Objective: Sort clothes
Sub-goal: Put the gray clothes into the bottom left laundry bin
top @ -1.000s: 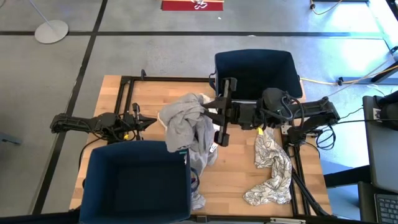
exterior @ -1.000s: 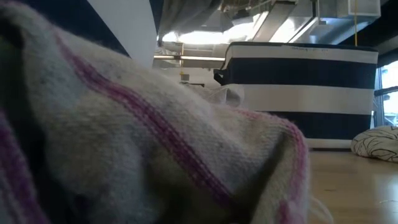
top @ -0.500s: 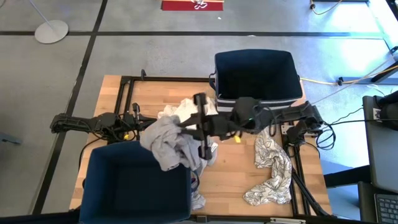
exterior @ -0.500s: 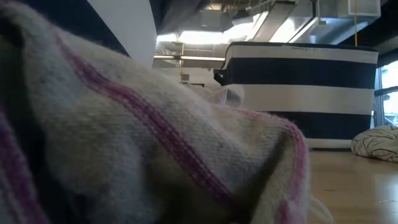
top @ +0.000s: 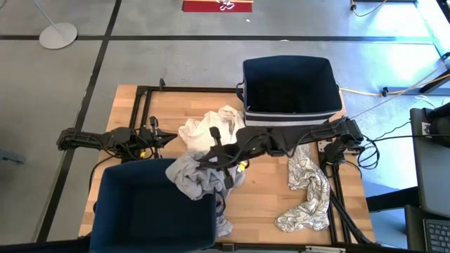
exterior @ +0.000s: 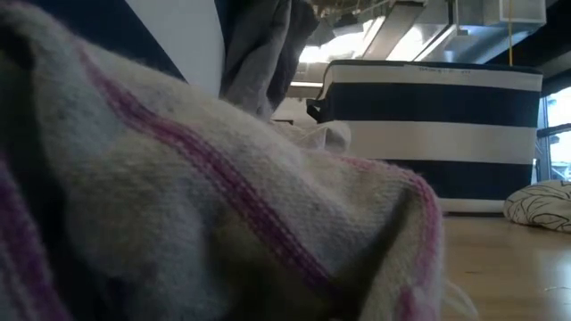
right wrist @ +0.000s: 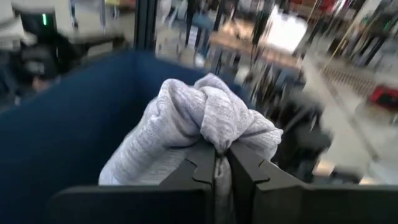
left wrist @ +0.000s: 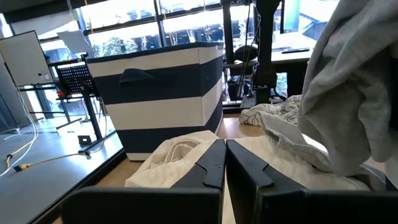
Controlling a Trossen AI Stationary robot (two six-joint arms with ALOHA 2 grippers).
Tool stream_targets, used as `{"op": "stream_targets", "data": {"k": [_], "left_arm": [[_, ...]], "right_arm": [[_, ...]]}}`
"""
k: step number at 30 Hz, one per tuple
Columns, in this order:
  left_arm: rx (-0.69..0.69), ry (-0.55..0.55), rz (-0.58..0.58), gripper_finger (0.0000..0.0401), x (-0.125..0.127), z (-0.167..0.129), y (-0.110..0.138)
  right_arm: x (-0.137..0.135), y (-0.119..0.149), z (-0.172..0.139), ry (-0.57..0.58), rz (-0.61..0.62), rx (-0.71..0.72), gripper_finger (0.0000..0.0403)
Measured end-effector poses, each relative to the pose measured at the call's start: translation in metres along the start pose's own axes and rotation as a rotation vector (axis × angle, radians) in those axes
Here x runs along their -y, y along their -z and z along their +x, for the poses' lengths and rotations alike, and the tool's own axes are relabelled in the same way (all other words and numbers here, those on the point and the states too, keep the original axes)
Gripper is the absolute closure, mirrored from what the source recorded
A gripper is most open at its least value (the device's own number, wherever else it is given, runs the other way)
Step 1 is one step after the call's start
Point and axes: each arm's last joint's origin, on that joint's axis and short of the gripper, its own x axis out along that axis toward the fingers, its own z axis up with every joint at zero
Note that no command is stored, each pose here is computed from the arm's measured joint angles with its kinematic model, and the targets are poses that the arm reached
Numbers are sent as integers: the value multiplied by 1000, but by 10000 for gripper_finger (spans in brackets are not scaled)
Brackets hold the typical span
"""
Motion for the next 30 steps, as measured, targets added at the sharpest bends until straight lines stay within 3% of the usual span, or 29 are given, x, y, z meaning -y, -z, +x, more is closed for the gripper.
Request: {"op": "stream_targets", "data": {"k": [8,15,22,26,30], "left_arm": [[0,0,0,398,0,0,0],[0,0,0,398,0,0,0],[-2,0,1,398,0,0,0],[-2,1,1,398,0,0,0],[-2,0,1,398,0,0,0]], "right_arm": [[-6,32,8,-20,51,-104,373],[-8,43,18,-28,65,-152,268],[1,11,-9,54,39,-301,170],[5,-9,-36,90,98,-401,148],[3,-8,-52,87,171,-519,144]]}}
